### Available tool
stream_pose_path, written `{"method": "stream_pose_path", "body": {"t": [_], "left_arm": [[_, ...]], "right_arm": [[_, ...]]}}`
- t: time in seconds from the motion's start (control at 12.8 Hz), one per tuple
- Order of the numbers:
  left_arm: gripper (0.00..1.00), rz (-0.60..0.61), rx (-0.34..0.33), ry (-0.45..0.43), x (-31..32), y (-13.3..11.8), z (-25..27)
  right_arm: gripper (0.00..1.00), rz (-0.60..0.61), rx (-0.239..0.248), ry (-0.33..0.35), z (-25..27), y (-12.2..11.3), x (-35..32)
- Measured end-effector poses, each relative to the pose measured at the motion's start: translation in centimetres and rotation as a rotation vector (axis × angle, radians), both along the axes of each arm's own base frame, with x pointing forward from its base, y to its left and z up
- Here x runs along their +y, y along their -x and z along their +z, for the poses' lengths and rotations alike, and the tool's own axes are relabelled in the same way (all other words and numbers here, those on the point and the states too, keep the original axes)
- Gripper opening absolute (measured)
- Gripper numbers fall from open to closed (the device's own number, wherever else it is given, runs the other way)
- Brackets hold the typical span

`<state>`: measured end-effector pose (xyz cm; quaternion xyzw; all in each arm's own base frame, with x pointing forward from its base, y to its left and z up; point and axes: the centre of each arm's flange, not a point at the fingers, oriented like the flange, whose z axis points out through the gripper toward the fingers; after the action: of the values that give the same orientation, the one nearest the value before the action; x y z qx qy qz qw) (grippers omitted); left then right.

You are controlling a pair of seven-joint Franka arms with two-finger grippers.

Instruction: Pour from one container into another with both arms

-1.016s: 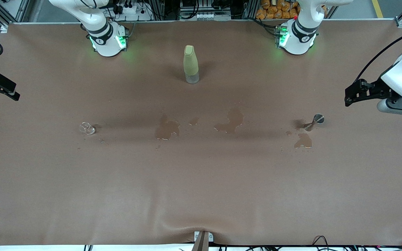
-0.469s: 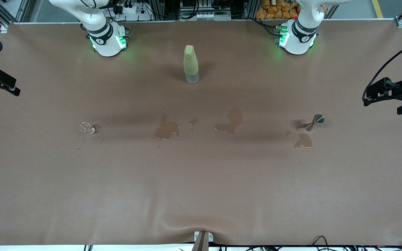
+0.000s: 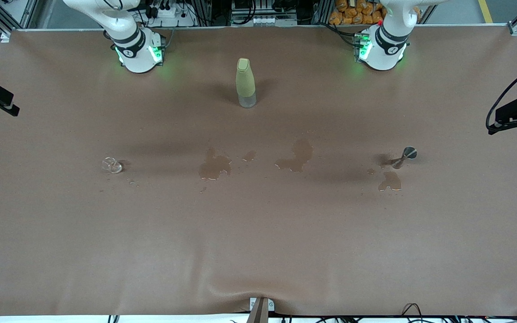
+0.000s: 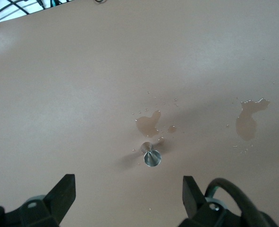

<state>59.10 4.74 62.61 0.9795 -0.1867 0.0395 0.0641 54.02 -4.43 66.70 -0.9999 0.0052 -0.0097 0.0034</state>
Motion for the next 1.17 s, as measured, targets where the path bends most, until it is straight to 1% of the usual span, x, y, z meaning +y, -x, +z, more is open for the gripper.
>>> {"method": "stream_pose_path", "body": {"t": [0.16, 0.23, 0.39, 0.47, 0.63, 0.86, 1.02, 1.17], "left_arm": [[1.00, -0.080, -0.009, 0.035, 2.2, 0.0, -0.7], [1.00, -0.124, -0.010, 0.039, 3.5, -0.1, -1.3], [1.00, -0.192, -0.010, 0.047, 5.4, -0.2, -2.4], [1.00, -0.217, -0.010, 0.061, 5.8, -0.4, -3.0], [1.00, -0.255, -0.017, 0.124, 6.5, -0.9, -4.4], [1.00, -0.315, -0.040, 0.292, 9.5, -1.6, -8.3], [1.00, -0.377, -0.046, 0.360, 10.7, -2.3, -11.4], [1.00, -0.436, -0.059, 0.434, 10.4, -3.0, -13.9]], "right_arm": [[1.00, 0.027, -0.004, 0.001, 0.3, 0.2, -0.6], [1.00, 0.062, -0.005, 0.001, 0.4, 0.4, -1.2], [1.00, 0.189, 0.005, 0.001, 0.3, 0.8, -3.2], [1.00, 0.274, 0.011, 0.000, 0.0, 1.1, -4.7], [1.00, 0.483, 0.026, -0.006, -0.8, 1.7, -8.0], [1.00, 0.786, 0.045, -0.027, -2.3, 2.5, -11.1], [1.00, 0.961, 0.053, -0.043, -3.3, 2.8, -11.9], [1.00, 1.147, 0.046, -0.044, -4.2, 2.6, -12.1]]}}
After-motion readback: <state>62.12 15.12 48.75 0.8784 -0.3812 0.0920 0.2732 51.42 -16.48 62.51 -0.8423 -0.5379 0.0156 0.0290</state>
